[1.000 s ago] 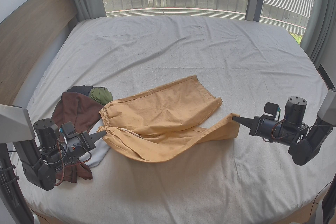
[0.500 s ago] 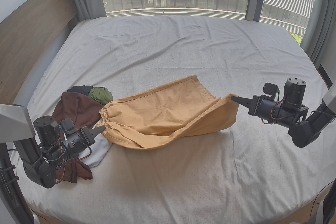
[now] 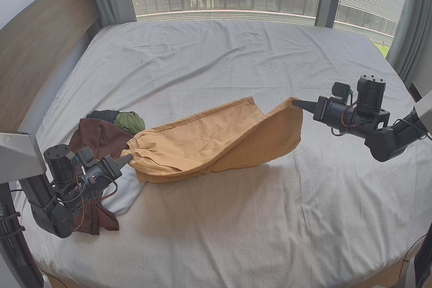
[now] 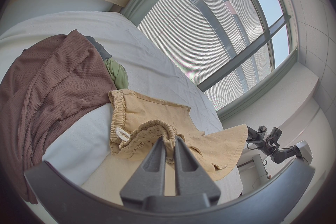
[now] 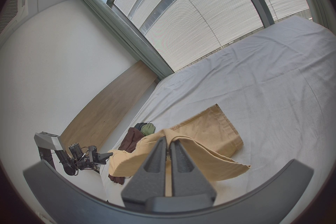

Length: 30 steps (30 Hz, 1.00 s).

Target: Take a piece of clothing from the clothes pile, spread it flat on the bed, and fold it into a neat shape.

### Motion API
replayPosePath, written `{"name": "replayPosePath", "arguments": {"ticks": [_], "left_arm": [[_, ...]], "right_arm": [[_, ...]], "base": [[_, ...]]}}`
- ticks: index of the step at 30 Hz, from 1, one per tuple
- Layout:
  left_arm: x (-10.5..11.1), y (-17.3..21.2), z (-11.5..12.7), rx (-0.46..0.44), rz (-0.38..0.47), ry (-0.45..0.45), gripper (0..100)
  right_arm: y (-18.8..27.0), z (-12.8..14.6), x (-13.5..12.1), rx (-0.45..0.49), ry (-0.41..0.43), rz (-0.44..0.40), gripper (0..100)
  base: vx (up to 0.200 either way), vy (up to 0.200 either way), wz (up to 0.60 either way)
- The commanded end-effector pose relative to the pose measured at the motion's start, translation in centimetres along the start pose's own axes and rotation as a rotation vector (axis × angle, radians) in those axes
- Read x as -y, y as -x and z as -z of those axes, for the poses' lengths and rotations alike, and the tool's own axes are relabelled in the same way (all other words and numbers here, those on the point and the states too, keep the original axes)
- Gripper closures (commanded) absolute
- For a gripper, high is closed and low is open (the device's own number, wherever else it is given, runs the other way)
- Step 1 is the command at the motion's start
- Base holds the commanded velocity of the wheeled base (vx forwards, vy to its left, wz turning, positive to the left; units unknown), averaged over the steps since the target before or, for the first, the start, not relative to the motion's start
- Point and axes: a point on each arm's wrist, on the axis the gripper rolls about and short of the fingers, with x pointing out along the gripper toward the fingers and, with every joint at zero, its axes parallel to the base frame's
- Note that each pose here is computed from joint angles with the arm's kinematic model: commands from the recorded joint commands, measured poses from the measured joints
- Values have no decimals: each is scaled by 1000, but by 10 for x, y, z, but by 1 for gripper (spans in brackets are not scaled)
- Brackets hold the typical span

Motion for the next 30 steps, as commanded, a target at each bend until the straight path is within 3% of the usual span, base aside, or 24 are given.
{"name": "replayPosePath", "arguments": {"ticks": [1,18,30], "left_arm": [[0,-3,-3,19,-5,7,100],[-2,-5,-2,19,-8,17,100],[-13,-24,1,85,-93,58,100]], "right_arm": [[-16,-8,4,5,4,-3,100],[-30,-30,-11,10,18,-32,100],[-57,-22,23,-1,-1,10,100]], "base": [[0,0,0],[0,0,0],[0,0,0]]}}
